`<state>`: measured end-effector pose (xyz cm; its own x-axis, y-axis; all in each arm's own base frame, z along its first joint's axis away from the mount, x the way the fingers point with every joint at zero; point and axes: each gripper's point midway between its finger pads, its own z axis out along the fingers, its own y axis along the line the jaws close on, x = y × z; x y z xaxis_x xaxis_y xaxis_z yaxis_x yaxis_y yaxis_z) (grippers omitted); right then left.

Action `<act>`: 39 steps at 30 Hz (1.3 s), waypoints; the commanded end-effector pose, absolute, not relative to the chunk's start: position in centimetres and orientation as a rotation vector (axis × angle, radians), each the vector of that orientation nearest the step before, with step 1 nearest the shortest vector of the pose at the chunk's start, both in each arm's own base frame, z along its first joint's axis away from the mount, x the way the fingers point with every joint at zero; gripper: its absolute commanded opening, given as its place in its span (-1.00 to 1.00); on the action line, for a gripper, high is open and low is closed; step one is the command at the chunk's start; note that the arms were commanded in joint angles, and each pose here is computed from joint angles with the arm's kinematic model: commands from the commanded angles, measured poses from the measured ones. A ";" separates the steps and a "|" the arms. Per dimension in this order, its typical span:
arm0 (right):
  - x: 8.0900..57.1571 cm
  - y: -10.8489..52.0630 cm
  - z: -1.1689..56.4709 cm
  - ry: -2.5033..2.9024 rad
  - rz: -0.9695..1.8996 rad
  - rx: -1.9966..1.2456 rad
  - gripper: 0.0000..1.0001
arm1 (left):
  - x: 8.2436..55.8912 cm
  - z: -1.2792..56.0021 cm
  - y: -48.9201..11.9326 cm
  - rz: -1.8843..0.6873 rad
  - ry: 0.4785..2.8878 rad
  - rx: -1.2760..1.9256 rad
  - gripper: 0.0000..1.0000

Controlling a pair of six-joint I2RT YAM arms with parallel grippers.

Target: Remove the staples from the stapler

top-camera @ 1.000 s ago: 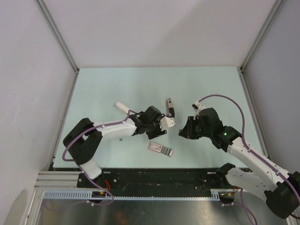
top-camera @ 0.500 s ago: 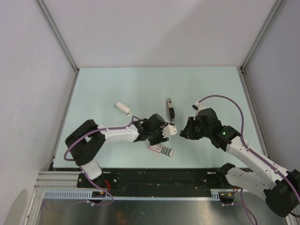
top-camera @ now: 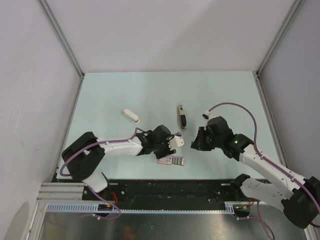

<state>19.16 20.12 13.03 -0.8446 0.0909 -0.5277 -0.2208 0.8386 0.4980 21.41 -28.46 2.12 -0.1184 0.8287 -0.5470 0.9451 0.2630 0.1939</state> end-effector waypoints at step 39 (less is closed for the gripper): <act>14.8 30.3 5.2 2.748 0.502 -0.279 -1.00 | 26.8 12.5 -20.4 -0.473 2.028 1.067 0.19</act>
<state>13.14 29.21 4.42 -0.9364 -0.1683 -0.3080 -0.2681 0.9093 0.3182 26.93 -20.61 11.88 -0.3316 0.5636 -0.7566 0.8196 0.5692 0.0647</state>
